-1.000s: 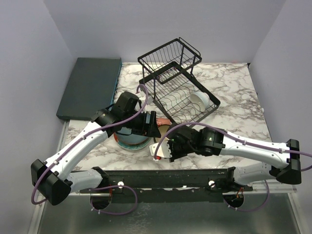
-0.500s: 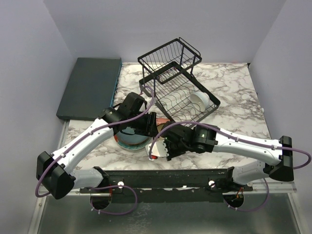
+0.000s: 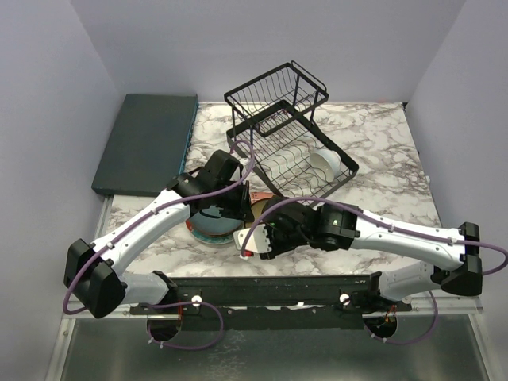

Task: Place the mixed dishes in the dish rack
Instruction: Insert the bowl into the dish rack.

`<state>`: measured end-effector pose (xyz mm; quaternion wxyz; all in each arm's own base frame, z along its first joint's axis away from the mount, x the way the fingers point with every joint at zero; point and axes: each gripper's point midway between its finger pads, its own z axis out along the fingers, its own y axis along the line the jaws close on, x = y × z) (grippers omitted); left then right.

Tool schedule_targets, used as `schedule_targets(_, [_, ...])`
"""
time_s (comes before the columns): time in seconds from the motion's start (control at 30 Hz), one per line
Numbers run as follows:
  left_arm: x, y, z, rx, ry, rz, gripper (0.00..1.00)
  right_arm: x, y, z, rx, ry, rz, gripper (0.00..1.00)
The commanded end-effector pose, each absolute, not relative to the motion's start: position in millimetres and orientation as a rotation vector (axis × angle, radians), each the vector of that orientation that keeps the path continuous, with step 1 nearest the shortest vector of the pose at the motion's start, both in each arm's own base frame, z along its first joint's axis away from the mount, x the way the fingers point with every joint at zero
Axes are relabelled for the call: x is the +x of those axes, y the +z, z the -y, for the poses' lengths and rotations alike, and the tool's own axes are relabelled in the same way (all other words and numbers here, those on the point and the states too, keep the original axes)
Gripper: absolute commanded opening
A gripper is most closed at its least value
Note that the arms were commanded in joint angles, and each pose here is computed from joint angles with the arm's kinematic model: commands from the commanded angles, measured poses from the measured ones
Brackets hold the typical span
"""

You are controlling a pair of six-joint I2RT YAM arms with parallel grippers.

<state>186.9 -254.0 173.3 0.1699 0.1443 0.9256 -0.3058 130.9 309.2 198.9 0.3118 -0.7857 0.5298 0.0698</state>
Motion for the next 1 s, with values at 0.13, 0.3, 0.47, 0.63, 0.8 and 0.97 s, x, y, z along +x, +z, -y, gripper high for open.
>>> schedule_targets(0.13, [185,186,254,0.418,-0.901,-2.554,0.00,158,261,-300,-1.685,0.133,-1.388,0.64])
schedule_targets(0.3, [190,191,252,0.387,-0.892,-2.512,0.00,171,276,-289,-1.457,0.122,-1.483,0.78])
schedule_targets(0.47, [192,195,251,0.371,-0.899,-2.482,0.00,186,284,-278,-1.206,0.098,-1.608,0.91])
schedule_targets(0.63, [193,196,249,0.367,-0.912,-2.452,0.00,200,300,-267,-0.934,0.174,-1.678,0.99])
schedule_targets(0.8, [200,203,242,0.312,-0.947,-2.416,0.00,234,306,-245,-0.648,0.281,-1.851,0.97])
schedule_targets(0.97, [212,212,230,0.214,-1.012,-2.370,0.00,263,289,-233,-0.511,0.400,-2.004,0.97])
